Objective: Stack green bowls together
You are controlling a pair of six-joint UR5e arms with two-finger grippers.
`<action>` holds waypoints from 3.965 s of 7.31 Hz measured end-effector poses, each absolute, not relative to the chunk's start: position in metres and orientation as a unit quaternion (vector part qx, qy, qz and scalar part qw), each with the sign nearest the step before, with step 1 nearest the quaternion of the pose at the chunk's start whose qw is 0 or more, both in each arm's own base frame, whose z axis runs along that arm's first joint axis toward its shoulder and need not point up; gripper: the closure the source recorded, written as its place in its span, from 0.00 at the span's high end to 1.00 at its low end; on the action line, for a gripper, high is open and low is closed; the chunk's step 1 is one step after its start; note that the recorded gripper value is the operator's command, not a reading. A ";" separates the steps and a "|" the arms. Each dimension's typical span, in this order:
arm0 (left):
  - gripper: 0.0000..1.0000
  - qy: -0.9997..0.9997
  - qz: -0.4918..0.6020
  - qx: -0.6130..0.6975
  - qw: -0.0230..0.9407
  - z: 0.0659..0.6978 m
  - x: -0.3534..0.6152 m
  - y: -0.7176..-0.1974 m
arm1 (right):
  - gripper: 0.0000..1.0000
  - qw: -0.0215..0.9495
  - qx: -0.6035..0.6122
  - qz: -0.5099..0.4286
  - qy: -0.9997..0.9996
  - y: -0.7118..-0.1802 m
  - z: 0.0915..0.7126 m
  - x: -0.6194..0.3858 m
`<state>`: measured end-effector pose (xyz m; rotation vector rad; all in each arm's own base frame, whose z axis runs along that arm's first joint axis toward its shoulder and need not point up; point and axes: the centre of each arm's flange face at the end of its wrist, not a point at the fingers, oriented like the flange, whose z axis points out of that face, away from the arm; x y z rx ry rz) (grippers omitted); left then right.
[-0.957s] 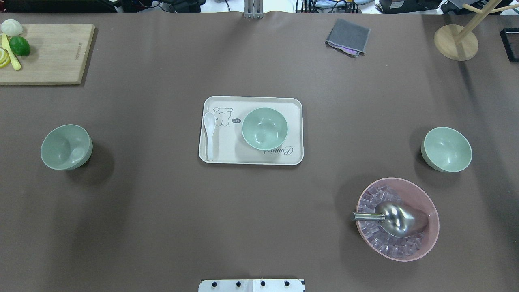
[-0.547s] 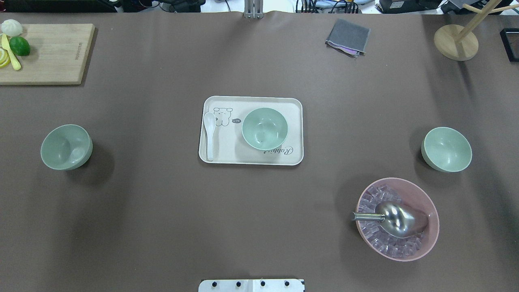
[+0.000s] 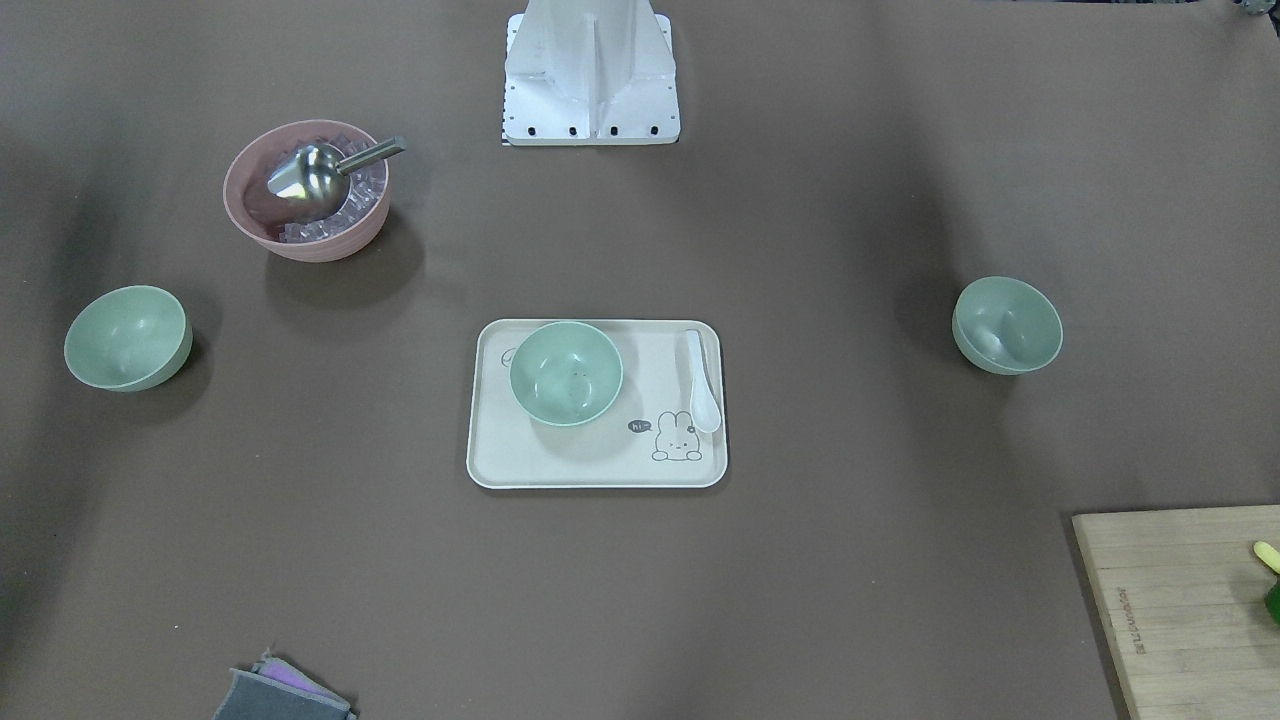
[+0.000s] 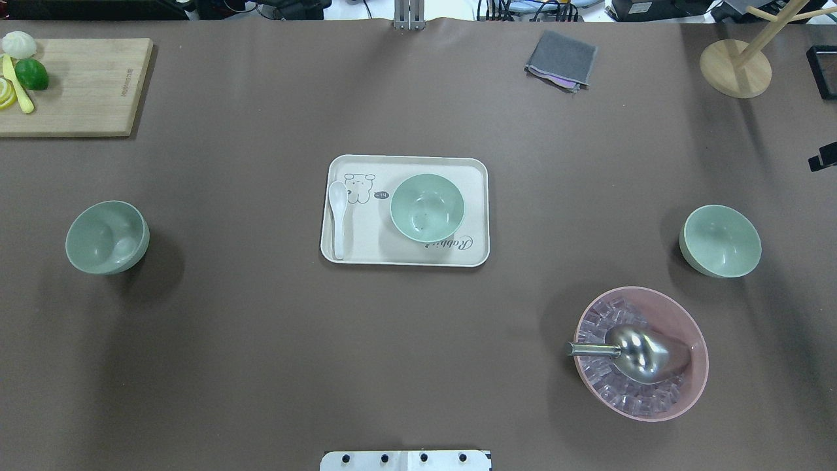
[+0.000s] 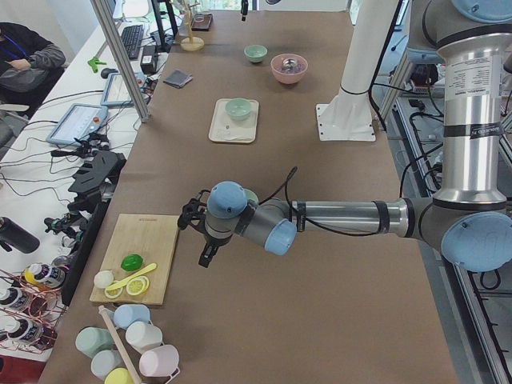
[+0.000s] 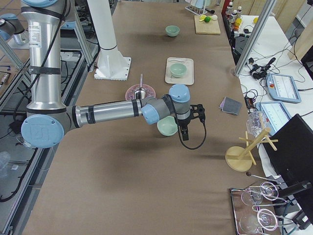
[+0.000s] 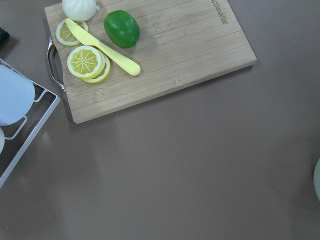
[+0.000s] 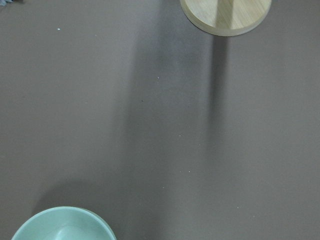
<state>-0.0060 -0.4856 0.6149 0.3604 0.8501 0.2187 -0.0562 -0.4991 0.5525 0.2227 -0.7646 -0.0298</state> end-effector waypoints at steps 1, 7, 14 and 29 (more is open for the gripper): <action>0.98 0.420 0.108 0.157 0.887 0.610 0.025 -0.490 | 1.00 0.925 0.099 -0.008 -0.366 -0.497 0.561 -0.062; 0.98 0.467 0.077 0.077 0.877 0.590 0.158 -0.473 | 1.00 0.923 0.078 0.017 -0.377 -0.492 0.567 -0.071; 0.92 0.451 0.065 0.058 0.888 0.592 0.201 -0.471 | 1.00 0.921 0.080 0.016 -0.380 -0.492 0.566 -0.071; 0.00 0.473 0.039 0.062 0.878 0.549 0.210 -0.485 | 1.00 0.921 0.081 0.016 -0.381 -0.492 0.565 -0.072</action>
